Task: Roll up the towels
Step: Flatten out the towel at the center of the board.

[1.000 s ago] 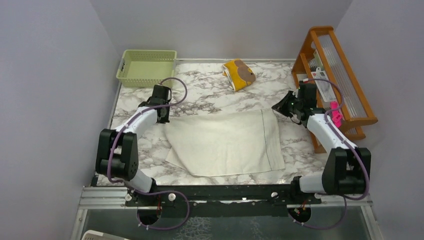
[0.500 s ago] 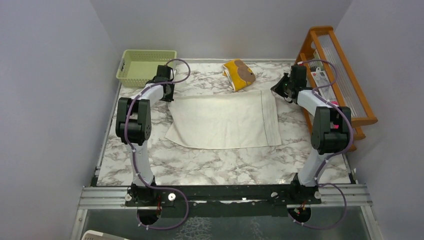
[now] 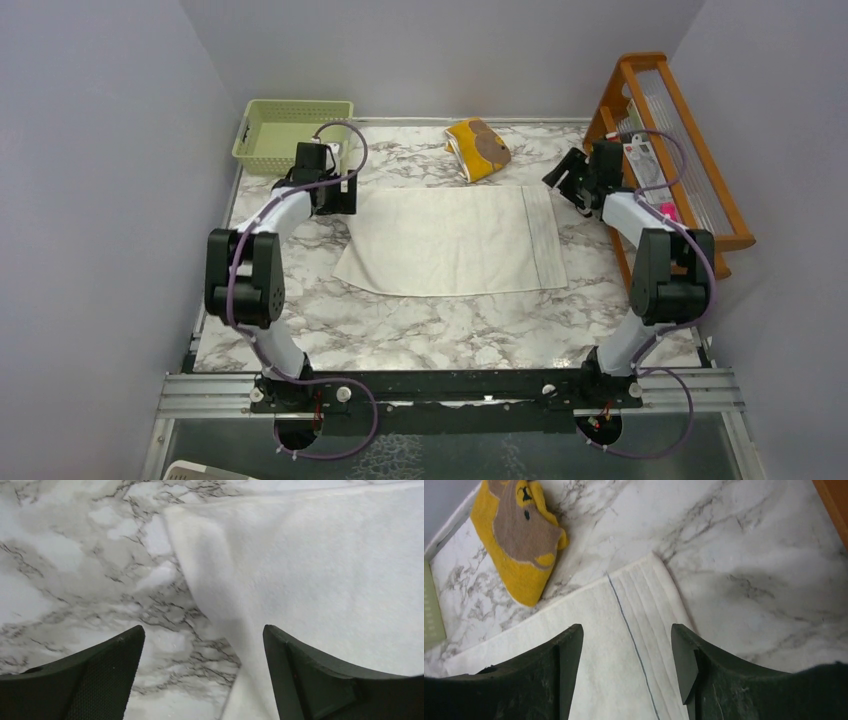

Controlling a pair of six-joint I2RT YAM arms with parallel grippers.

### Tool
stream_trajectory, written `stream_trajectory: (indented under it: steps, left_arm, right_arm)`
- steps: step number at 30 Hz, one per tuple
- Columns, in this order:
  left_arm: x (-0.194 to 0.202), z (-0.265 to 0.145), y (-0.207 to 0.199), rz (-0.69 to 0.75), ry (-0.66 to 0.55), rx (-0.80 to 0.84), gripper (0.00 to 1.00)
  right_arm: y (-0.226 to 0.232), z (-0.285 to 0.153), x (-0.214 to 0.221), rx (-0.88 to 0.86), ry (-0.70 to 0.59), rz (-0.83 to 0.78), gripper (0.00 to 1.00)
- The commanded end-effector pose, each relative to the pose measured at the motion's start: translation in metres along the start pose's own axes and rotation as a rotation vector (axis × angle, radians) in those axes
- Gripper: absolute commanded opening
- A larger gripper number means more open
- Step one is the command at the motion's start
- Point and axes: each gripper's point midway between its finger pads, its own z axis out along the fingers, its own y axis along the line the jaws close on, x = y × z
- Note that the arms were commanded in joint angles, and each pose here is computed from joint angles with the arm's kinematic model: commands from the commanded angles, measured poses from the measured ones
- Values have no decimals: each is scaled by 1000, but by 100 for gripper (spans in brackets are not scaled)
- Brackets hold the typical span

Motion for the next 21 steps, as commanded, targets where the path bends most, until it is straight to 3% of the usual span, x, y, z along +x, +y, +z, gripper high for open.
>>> stream_trajectory:
  steps: [1, 7, 10, 15, 21]
  left_arm:
    - [8, -50, -42, -128, -109, 213, 85]
    - [38, -95, -71, -242, -173, 376, 41]
    - [57, -94, -90, -314, -135, 480, 25]
    - [79, -74, -89, -404, -107, 459, 0]
    - [108, -51, -64, -442, -36, 287, 0]
  right_arm:
    - [4, -41, 9, -70, -55, 34, 66]
    - [12, -71, 66, -222, 74, -12, 65]
    - [7, -67, 103, -229, 193, -21, 62]
    - [-5, -64, 126, -202, 246, -27, 61]
    - [-17, -57, 139, -155, 303, -19, 61]
